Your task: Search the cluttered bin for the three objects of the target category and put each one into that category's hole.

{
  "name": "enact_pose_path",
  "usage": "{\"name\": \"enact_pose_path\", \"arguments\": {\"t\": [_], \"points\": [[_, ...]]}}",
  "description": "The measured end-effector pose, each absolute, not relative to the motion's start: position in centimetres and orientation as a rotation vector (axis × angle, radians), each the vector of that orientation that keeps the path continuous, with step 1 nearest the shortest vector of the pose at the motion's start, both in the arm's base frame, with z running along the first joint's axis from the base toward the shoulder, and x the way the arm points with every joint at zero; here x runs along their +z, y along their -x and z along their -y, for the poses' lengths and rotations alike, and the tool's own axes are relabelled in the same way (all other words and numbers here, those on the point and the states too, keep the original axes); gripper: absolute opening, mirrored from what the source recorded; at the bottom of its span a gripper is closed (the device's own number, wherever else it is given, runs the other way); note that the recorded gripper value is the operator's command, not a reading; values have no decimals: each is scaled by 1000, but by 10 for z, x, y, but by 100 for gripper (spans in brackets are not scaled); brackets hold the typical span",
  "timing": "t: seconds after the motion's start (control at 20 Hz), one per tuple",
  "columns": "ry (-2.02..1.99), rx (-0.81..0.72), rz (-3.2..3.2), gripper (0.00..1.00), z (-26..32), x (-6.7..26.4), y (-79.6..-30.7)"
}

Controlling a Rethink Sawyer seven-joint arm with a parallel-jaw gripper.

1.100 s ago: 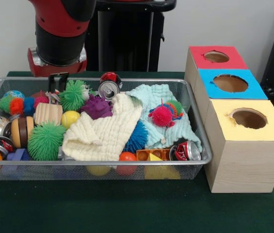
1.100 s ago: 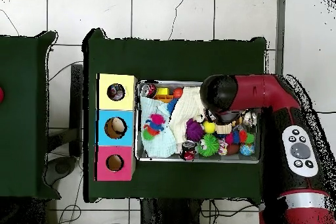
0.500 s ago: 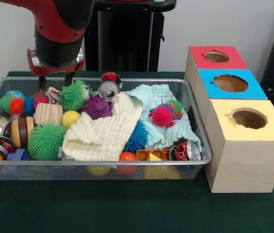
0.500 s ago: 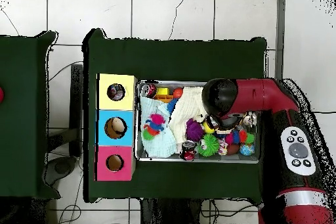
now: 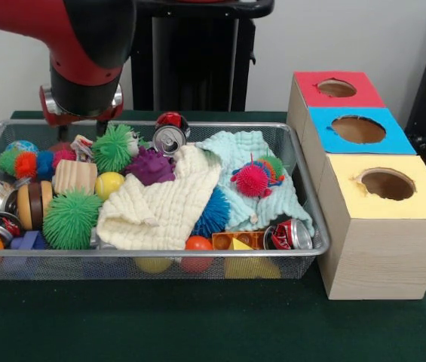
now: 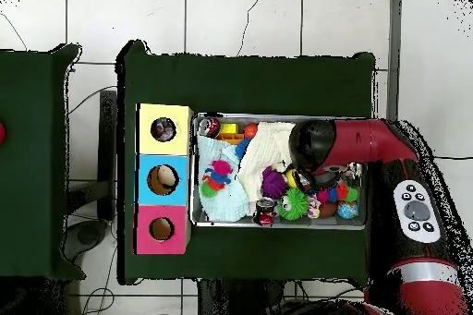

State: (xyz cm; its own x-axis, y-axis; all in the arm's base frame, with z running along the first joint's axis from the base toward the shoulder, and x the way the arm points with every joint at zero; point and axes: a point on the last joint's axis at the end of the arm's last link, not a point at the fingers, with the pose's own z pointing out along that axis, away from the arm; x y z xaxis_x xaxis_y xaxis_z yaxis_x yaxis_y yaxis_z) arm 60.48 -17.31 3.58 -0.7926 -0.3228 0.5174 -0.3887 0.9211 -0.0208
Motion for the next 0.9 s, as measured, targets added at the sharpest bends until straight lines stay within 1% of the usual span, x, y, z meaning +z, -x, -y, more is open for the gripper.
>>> {"name": "enact_pose_path", "arguments": {"t": [0.3,0.55,0.9], "points": [[-521,187,2513,100,181,16,-591],[-541,207,2457,100,189,-13,-575],[-546,212,2414,100,192,-30,-560]]}}
